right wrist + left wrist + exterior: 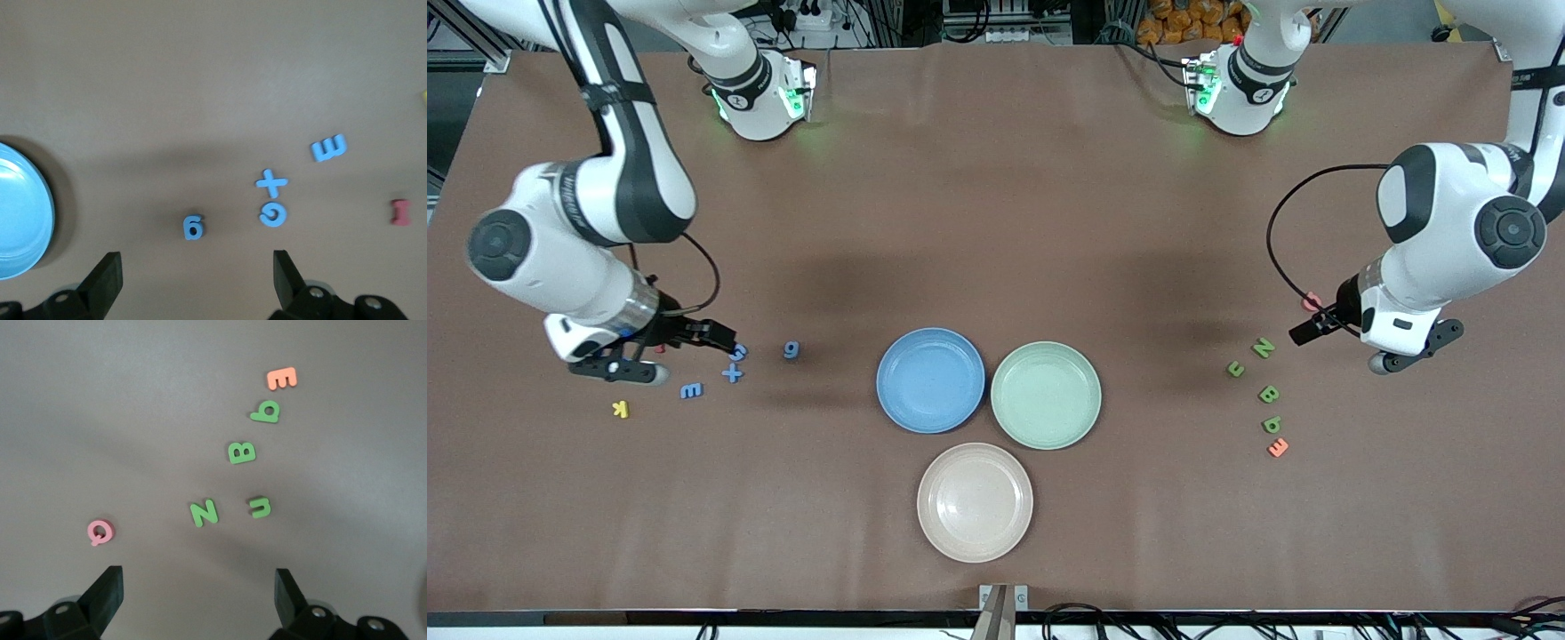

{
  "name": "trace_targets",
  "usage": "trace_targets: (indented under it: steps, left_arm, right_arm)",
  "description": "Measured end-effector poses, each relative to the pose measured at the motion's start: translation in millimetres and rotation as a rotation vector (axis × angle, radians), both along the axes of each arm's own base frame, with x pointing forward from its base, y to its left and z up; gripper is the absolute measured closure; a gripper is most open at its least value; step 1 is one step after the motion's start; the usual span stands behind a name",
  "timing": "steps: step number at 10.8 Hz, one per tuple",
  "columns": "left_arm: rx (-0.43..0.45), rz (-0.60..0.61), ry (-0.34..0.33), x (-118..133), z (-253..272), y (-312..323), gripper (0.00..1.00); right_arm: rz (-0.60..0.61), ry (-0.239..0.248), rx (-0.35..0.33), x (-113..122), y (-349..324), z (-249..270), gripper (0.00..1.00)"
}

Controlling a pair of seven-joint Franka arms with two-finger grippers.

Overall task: Sort letters by color into matching plates
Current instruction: 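Lower the right gripper to the blue 6 while the left gripper reaches the green B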

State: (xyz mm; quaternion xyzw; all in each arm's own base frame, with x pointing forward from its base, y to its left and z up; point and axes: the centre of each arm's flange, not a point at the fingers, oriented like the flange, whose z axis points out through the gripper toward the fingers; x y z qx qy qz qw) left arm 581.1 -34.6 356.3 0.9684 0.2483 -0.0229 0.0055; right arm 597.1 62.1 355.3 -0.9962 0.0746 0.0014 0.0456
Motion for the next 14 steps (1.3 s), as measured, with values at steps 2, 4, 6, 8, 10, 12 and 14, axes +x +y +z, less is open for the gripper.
trace_targets:
  steps: [2, 4, 6, 8, 10, 12, 14]
  left_arm:
    - [0.003, 0.096, 0.007, -2, -21, -3, 0.00]
    - [0.016, 0.167, 0.020, -2, -47, -12, 0.00]
    - [0.019, 0.218, 0.030, -1, -69, -20, 0.00]
    - [0.031, 0.219, 0.023, 0, -85, -21, 0.00]
    - [0.075, 0.167, 0.006, 0, -97, -20, 0.00]
    - [0.085, 0.140, -0.029, 6, -110, -21, 0.00]
    - [0.080, 0.140, -0.033, 19, -126, -22, 0.00]
  right_arm:
    - [-0.004, 0.007, 0.016, -7, 12, -36, 0.00]
    - [0.008, 0.012, 0.013, -8, 24, -71, 0.00]
    - [0.011, 0.021, 0.006, -8, 27, -101, 0.00]
    - [0.014, 0.022, 0.001, -7, 29, -117, 0.00]
    - [0.041, 0.024, -0.013, -9, 33, -129, 0.00]
    - [0.072, 0.027, -0.026, -16, 34, -144, 0.00]
    - [0.092, 0.017, -0.041, -29, 30, -164, 0.00]
